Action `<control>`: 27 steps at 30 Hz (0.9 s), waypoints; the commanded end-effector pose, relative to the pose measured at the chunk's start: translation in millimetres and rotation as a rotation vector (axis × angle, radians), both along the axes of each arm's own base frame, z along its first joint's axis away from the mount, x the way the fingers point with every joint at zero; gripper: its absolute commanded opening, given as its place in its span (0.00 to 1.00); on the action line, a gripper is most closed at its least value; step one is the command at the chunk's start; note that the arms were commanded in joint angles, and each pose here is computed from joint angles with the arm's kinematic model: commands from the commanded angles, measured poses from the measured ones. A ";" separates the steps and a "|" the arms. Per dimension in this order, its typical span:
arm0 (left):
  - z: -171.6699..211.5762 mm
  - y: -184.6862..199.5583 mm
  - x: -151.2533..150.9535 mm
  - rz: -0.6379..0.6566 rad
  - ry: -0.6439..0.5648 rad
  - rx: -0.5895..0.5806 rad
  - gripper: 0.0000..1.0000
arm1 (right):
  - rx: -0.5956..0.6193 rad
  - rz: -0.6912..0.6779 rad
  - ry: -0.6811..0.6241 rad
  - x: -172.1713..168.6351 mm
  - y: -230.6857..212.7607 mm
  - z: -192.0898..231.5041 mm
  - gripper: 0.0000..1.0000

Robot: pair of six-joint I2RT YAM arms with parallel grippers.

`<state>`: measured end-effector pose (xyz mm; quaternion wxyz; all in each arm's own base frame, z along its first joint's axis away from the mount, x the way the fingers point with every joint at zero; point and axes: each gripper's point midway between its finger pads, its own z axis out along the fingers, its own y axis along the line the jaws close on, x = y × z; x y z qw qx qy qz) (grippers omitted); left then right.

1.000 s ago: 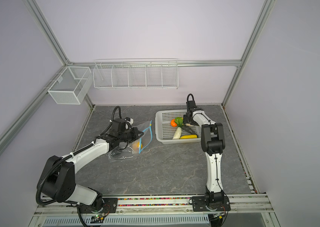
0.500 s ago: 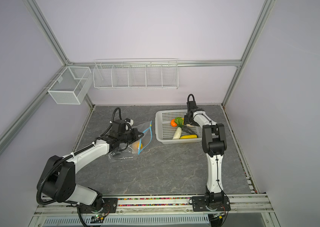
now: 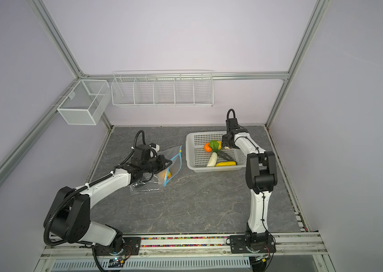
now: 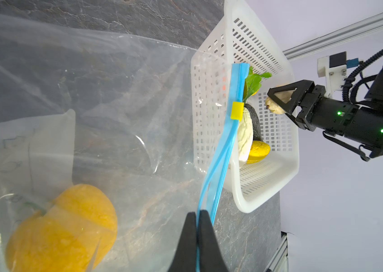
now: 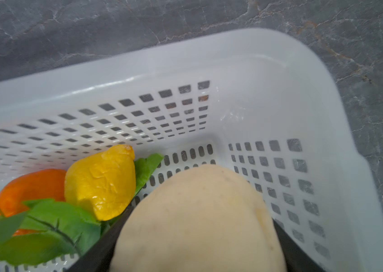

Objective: Place the food in the zip-top bag and seal the zipper
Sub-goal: 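Lift the beige pear with the right gripper and carry it to the bag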

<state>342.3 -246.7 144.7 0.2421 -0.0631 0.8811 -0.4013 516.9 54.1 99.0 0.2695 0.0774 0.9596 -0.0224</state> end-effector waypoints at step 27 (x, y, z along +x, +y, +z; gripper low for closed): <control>47.4 2.3 7.6 0.052 -0.063 -0.074 0.00 | 0.387 0.619 -0.324 -141.5 217.1 127.1 0.69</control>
